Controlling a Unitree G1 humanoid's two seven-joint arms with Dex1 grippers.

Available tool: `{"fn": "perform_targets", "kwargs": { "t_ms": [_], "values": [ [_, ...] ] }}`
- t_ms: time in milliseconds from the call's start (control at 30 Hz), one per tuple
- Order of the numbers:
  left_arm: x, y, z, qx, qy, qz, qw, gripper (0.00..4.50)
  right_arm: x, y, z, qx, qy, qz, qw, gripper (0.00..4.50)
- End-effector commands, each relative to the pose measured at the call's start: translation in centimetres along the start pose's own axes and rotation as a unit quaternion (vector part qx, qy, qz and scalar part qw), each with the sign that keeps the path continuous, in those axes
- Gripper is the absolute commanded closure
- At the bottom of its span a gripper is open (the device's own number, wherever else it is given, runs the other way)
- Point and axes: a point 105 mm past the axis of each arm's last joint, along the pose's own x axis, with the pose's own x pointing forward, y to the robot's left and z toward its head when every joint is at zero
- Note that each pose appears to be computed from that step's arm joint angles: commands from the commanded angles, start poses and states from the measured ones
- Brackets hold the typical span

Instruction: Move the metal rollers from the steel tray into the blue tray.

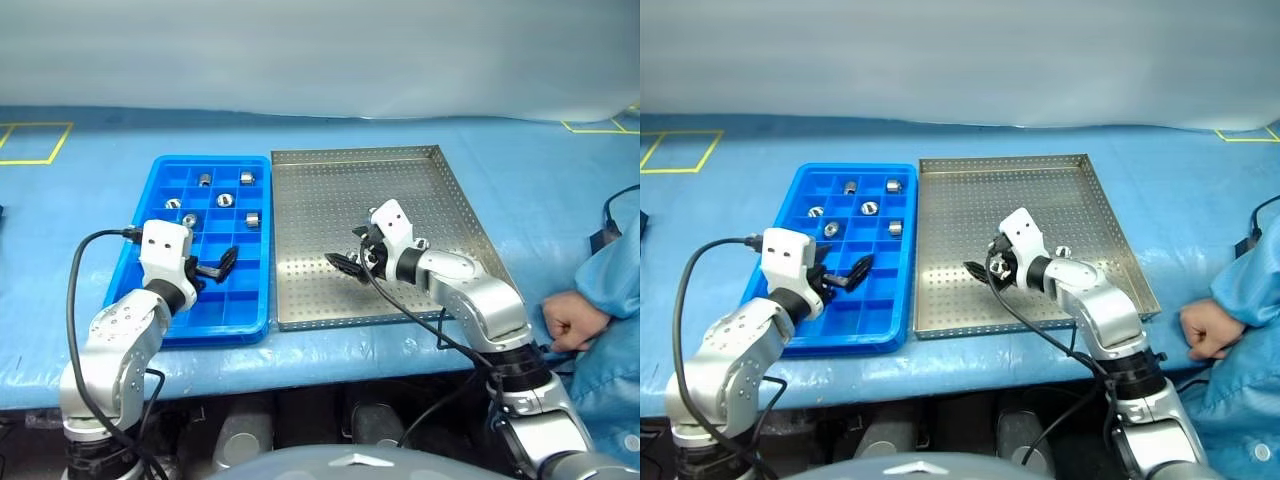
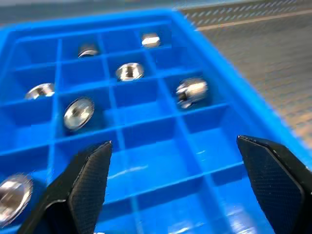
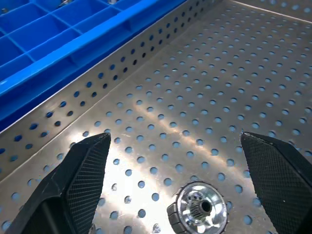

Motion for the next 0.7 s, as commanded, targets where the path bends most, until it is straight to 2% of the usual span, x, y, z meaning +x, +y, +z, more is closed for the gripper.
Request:
{"fn": "perform_targets", "kwargs": {
  "t_ms": [33, 433, 567, 700],
  "values": [
    [-0.2, -2.7, 1.4, 0.031, -0.035, -0.067, 0.997, 0.05, 0.1, -1.6, 0.1, -0.004, 0.017, -0.054, 0.998, 0.00],
    [0.3, -3.3, 0.4, 0.041, -0.015, -0.077, 0.996, 0.05, 0.4, 0.2, -2.1, 0.019, 0.062, -0.035, 0.997, 0.00],
    [0.3, -3.3, 0.1, 0.043, -0.009, -0.075, 0.996, 0.00, 0.3, 0.0, -2.6, 0.013, 0.076, -0.041, 0.996, 0.92],
    [0.3, -3.4, -0.1, 0.041, -0.006, -0.076, 0.996, 0.00, 0.2, 0.1, -2.5, 0.012, 0.072, -0.038, 0.997, 2.28]
  ]
}}
